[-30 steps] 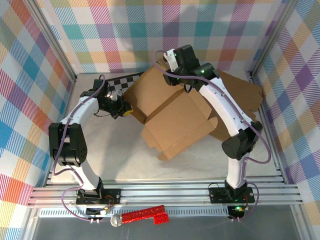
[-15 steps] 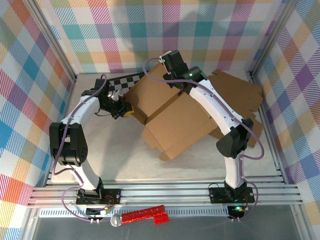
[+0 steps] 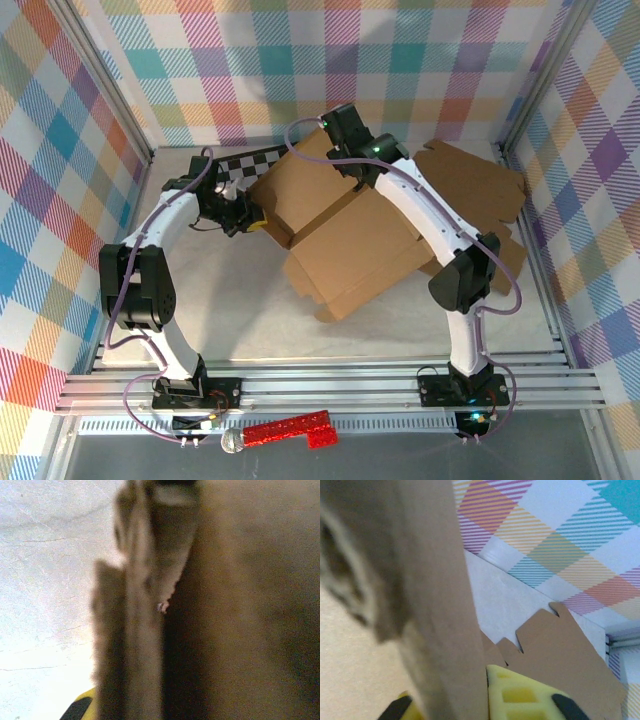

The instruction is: Fold the paper box

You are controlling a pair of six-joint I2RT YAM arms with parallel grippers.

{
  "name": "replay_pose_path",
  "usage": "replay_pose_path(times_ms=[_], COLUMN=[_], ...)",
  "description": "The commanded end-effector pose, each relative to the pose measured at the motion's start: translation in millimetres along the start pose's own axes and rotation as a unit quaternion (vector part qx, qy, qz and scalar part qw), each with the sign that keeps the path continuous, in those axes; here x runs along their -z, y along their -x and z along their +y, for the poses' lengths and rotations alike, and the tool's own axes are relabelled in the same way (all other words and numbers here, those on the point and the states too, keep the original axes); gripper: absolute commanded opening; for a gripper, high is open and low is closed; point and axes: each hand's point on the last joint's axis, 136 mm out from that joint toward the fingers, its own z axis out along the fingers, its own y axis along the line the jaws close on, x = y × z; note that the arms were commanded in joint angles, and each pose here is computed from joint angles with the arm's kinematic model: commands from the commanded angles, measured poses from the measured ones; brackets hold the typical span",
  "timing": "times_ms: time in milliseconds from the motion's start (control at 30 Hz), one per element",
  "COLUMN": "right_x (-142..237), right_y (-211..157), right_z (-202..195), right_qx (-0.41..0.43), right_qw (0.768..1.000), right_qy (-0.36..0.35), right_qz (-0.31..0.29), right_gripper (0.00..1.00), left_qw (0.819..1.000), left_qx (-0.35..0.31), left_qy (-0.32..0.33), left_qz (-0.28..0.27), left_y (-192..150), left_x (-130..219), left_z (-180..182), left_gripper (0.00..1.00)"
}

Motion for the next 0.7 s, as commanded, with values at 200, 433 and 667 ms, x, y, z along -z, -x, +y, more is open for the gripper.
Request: replay_pose_path(times_ms=[200,433,667], right_x=[-2.6,-9.9,-24.3], right_y=[-16.0,-48.6,-84.2], right_z=[-22.4,-2.3,22.8], right_qx=[-0.048,-0.076,-0.101], right_qw=[0.993,0.988,0.981], right_qy=[-0.097,-0.086,-0.061], right_qz=[0.042,0.101,0.154], right_gripper=[0.00,0.00,0.00], left_qw=[1.000,0.998,0.993], left_qx=[-0.006,0.015,0.024], left_qy=[-0.001,0.057,0.118], left_qz=[-0.004,-0.010,-0.005], left_y=[4.3,9.9,7.9], left_x=[5.8,4.0,-12.7], left_z=[-16.4,1.1,27.1], left_gripper=[0.00,0.00,0.04])
